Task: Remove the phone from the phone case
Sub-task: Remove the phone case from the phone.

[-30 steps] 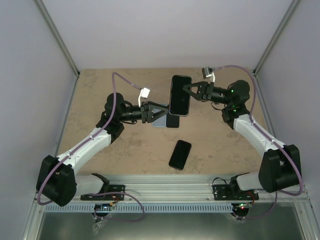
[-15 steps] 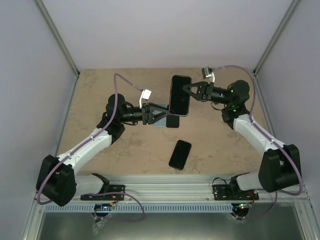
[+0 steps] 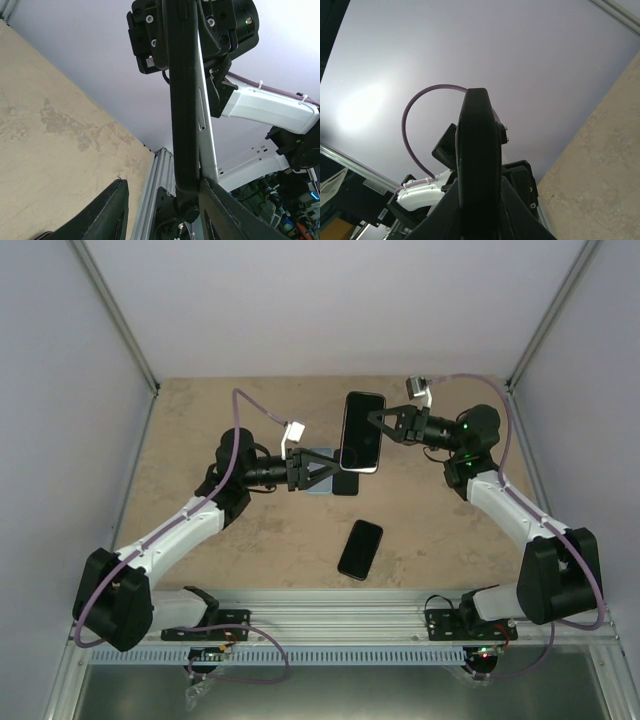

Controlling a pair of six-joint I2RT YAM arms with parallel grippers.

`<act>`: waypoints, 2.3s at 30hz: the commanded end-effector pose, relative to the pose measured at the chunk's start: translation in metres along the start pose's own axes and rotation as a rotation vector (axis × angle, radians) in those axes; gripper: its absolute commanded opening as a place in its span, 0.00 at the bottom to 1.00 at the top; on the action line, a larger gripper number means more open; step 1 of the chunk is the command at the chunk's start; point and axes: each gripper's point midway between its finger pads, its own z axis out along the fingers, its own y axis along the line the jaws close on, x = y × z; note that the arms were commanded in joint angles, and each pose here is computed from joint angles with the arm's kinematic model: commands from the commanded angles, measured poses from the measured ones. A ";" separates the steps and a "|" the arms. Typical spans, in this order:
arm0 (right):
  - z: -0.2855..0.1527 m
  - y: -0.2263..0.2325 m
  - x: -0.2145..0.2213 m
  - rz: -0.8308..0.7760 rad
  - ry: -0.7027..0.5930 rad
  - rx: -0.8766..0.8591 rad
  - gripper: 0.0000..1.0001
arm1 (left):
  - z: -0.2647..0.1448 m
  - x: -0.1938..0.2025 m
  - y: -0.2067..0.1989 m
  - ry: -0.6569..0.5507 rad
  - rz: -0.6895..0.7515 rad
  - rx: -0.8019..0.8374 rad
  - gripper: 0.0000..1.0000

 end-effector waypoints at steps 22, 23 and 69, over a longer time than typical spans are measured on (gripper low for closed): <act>0.012 0.031 0.025 -0.020 0.041 -0.117 0.01 | -0.003 -0.011 0.032 -0.044 -0.057 -0.108 0.35; 0.012 0.030 0.027 -0.014 0.044 -0.115 0.00 | -0.002 -0.012 0.030 -0.046 -0.058 -0.098 0.34; 0.034 -0.028 0.059 -0.004 0.142 0.027 0.02 | 0.000 -0.019 -0.011 -0.080 -0.076 0.089 0.03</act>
